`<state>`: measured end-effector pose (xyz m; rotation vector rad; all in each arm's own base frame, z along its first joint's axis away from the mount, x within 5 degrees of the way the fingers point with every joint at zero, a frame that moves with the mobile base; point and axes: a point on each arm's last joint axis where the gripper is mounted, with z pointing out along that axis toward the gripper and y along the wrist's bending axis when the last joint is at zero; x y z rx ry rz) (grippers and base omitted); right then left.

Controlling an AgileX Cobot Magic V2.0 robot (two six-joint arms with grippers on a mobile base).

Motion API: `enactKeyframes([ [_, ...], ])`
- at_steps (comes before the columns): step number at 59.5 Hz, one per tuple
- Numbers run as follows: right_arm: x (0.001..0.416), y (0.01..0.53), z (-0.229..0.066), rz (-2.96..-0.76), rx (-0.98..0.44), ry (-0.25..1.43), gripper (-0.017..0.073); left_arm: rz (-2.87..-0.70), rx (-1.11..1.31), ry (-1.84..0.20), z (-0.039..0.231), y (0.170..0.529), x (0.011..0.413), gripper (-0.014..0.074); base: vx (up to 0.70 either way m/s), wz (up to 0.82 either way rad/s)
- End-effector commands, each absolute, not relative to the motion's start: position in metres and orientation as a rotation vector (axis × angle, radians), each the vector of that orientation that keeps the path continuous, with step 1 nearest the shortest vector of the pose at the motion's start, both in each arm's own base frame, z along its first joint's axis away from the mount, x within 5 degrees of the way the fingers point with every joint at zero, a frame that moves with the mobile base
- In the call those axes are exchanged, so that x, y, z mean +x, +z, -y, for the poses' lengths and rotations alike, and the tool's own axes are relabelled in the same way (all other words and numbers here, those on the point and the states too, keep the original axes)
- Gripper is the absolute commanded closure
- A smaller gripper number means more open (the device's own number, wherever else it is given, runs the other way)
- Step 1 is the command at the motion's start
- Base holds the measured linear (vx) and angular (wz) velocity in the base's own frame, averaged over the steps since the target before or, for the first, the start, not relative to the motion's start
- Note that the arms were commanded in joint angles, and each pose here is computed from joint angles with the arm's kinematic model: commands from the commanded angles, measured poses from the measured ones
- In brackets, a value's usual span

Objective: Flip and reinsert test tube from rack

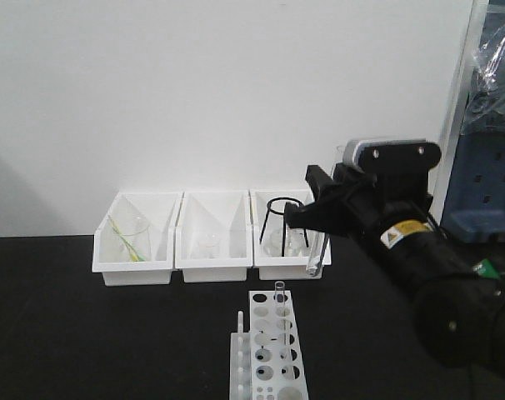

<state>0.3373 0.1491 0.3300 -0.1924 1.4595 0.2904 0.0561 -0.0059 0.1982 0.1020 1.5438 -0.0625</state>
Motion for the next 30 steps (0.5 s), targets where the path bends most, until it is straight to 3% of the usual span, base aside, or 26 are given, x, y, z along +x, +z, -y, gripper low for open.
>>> enactKeyframes([
  [1,0.324,0.339,-0.148,-1.203,-0.202,0.39,0.057,-1.449,0.094,-0.067,0.006,0.208,0.055,0.0599,0.0,0.0],
  [16,0.323,0.292,-0.17,-1.192,-0.456,0.436,0.057,-1.449,0.094,-0.067,0.006,0.208,0.055,0.0599,0.0,0.0],
  [30,0.335,0.275,-0.182,-1.194,-0.507,0.486,0.057,-1.449,0.094,-0.067,0.006,0.208,0.055,0.0599,0.0,0.0],
])
